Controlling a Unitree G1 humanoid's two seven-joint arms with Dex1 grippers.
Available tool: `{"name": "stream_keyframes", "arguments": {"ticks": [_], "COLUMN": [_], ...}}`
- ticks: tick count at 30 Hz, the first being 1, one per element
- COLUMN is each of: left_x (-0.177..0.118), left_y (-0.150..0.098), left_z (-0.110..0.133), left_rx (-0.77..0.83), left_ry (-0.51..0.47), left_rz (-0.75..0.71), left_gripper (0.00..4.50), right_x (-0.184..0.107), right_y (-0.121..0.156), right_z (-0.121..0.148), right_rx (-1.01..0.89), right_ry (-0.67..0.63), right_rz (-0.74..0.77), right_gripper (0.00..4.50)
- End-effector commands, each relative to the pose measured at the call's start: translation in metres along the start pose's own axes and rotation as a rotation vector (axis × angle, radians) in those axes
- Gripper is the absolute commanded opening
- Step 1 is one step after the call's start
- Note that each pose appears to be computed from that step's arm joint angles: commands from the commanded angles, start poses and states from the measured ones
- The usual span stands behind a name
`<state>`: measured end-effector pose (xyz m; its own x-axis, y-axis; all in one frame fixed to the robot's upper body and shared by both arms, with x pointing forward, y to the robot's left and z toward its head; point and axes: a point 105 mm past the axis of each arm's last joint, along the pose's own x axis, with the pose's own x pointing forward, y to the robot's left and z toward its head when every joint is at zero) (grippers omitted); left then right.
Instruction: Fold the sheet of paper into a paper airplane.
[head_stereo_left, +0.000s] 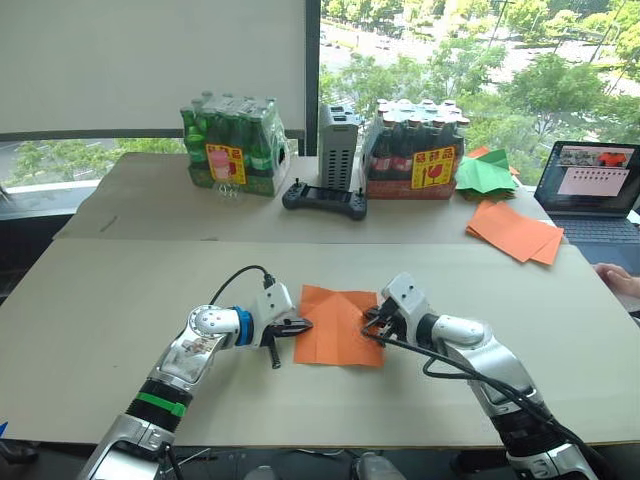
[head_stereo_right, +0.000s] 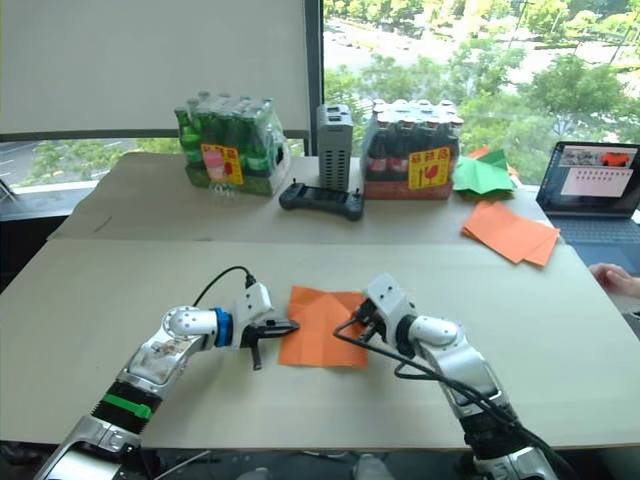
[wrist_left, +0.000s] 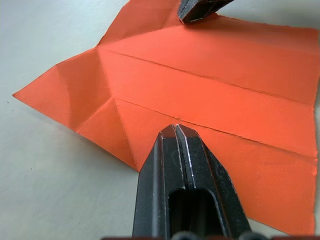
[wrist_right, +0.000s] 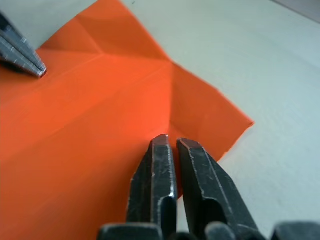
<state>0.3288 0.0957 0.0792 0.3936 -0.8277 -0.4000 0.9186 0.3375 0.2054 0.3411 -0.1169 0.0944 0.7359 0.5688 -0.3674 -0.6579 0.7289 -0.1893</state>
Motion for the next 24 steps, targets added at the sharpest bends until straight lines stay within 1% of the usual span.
{"name": "stream_keyframes", "arguments": {"ticks": [1,2,10,14,17,21,24], "left_x": [0.004,0.004,0.004,0.004,0.004,0.004,0.003], "left_y": [-0.004,-0.004,-0.005,-0.005,-0.005,-0.005,-0.005], "left_z": [-0.001,-0.001,-0.001,-0.001,-0.001,-0.001,-0.002], "left_rx": [0.015,0.015,0.018,0.018,0.017,0.016,0.016], "left_ry": [0.020,0.020,0.020,0.020,0.021,0.023,0.024], "left_rz": [-0.019,-0.021,-0.028,-0.030,-0.031,-0.031,-0.031], "left_gripper": [0.00,0.00,0.00,0.00,0.00,0.00,0.00], "right_x": [-0.003,-0.003,-0.001,0.000,0.000,-0.001,0.000], "right_y": [-0.012,-0.013,-0.002,-0.001,-0.001,0.000,0.005], "right_z": [0.007,0.007,0.011,0.015,0.018,0.024,0.026], "right_rx": [0.046,0.057,0.123,0.148,0.152,0.137,0.103], "right_ry": [-0.034,-0.040,-0.072,-0.099,-0.118,-0.149,-0.154], "right_rz": [-0.075,-0.081,-0.057,-0.058,-0.063,-0.060,-0.047], "right_gripper": [1.92,2.24,2.24,2.24,1.50,0.03,0.03]}}
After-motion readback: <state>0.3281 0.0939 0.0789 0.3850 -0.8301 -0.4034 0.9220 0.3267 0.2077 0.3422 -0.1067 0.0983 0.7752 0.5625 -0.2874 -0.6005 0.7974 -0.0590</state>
